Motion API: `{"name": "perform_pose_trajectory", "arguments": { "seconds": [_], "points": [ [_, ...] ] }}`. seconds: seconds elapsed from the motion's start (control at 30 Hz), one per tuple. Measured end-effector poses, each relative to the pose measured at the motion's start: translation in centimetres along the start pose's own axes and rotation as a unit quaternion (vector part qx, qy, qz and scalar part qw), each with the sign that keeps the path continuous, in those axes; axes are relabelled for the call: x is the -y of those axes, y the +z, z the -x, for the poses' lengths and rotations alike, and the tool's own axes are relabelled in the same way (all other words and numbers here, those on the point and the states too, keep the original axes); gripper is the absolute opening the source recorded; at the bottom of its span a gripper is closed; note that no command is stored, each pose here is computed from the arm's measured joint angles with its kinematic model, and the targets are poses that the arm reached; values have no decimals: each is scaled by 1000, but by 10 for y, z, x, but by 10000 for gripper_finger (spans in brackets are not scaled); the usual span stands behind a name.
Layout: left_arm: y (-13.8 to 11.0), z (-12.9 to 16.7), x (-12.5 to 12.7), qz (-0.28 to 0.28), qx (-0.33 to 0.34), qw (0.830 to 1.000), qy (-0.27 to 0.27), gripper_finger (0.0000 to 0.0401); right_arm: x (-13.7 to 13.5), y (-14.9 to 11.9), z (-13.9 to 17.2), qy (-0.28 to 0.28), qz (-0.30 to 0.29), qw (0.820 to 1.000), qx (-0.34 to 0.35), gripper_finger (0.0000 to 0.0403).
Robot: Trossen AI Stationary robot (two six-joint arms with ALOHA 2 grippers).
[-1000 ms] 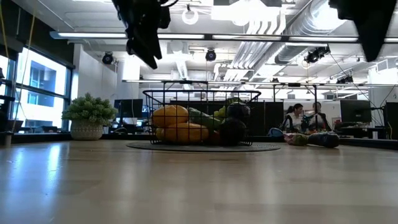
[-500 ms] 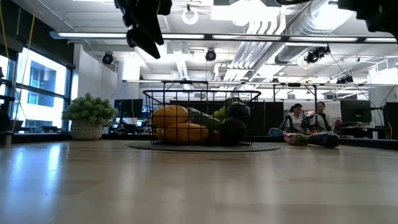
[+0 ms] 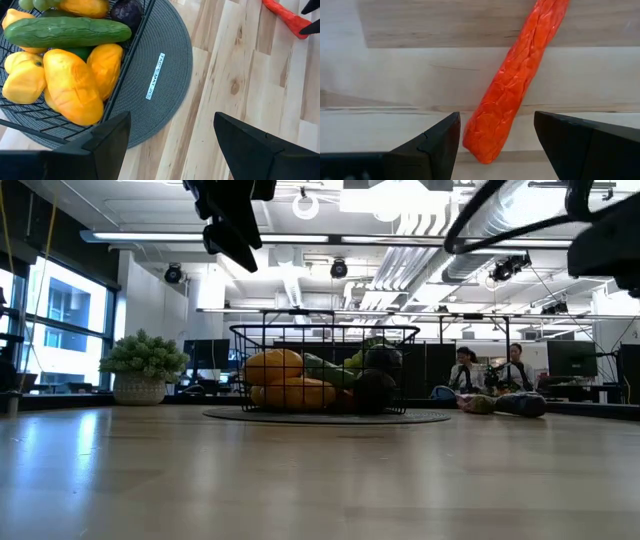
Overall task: Build produce basket
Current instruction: Put the orange carrot into the wire basket
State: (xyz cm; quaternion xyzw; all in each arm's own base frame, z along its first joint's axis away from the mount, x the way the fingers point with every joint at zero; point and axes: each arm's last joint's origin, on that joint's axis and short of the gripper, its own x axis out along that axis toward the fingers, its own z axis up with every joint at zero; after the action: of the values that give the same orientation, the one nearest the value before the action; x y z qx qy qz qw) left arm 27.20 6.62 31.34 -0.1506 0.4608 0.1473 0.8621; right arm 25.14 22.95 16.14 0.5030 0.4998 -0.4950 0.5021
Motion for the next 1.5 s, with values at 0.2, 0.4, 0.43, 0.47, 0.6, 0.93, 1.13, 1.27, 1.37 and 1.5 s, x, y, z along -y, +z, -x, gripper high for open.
{"name": "perform_pose_trajectory", "arguments": {
  "seconds": [0.2, 0.4, 0.43, 0.47, 0.6, 0.93, 1.13, 1.27, 1.37, 1.5],
  "points": [
    [0, 0, 0, 1, 0, 1000, 0, 274, -2, -2, -11, -13, 0, 1000, 2, 221],
    [0, 0, 0, -13, -1, 1000, 0, 274, -3, -4, -18, -22, 0, 1000, -3, 159],
    [0, 0, 0, -15, -1, 1000, 0, 274, -3, -4, -18, -22, 0, 1000, -3, 146],
    [0, 0, 0, -16, -1, 1000, 0, 274, -3, -4, -18, -22, 1, 1000, -3, 133],
    [-2, 0, -1, -16, -11, 1000, 2, 274, -3, -4, -18, -22, 10, 1000, -4, 80],
    [-14, 8, -2, -19, -56, 998, 5, 274, -18, -6, -5, 38, 86, 995, 17, 63],
    [-20, 27, 2, -17, -36, 999, 1, 274, -37, 5, 5, 66, 135, 988, 41, 58],
    [-23, 39, 4, -11, -22, 1000, -5, 274, -51, 22, 8, 75, 161, 982, 65, 57],
    [-29, 46, 6, -7, -27, 1000, -3, 274, -63, 38, 10, 75, 186, 977, 77, 56],
    [-37, 53, 11, -15, -40, 999, 9, 274, -79, 61, 15, 77, 221, 968, 86, 56]
  ]
}}
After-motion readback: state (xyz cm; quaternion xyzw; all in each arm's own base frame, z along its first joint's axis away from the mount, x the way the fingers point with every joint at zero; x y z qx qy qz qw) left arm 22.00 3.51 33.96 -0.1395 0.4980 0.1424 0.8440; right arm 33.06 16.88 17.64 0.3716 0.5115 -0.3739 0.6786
